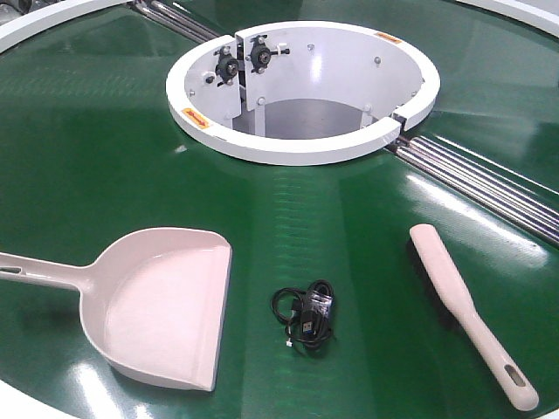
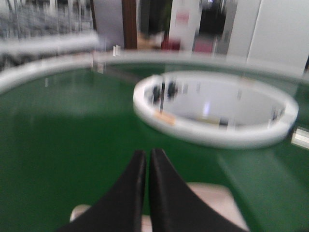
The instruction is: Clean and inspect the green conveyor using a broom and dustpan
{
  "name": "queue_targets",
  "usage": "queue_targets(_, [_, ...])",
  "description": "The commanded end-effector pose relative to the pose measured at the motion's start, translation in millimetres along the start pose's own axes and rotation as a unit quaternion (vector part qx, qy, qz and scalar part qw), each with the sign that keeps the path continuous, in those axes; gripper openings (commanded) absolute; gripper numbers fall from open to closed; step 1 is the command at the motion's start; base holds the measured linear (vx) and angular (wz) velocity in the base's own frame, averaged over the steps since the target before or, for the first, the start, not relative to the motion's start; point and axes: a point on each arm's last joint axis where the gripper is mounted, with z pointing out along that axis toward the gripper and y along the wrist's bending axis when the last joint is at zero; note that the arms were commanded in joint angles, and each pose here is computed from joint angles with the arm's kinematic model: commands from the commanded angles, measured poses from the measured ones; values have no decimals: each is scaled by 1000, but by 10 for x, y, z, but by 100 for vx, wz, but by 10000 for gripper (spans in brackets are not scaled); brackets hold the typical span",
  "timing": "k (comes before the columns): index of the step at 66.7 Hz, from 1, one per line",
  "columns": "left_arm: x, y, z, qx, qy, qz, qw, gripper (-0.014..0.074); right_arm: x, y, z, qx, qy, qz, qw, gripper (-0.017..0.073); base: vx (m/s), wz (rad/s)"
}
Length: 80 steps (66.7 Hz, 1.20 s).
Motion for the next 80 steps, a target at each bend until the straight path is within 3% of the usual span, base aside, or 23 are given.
queue_targets(1, [-109, -12, 186, 5, 51, 15, 999, -7, -6, 1, -8, 1, -37, -7, 999, -10, 0, 0])
queue_targets(17, [58, -8, 531, 4, 143, 14, 990, -7, -6, 1, -8, 1, -37, -7, 999, -10, 0, 0])
queue_targets(32, [127, -6, 687, 3, 170, 10, 985, 2, -6, 1, -8, 1, -37, -7, 999, -10, 0, 0])
queue_targets(41, [120, -5, 710, 3, 164, 12, 986, 52, -6, 1, -8, 1, -37, -7, 999, -10, 0, 0])
queue_targets(51, [113, -5, 707, 3, 162, 12, 987, 192, -6, 1, -8, 1, -37, -7, 999, -10, 0, 0])
queue_targets(69, [125, -5, 703, 3, 169, 12, 986, 562, -6, 1, -8, 1, -37, -7, 999, -10, 0, 0])
queue_targets(80, [118, -8, 705, 4, 165, 7, 986, 608, -6, 1, -8, 1, -37, -7, 999, -10, 0, 0])
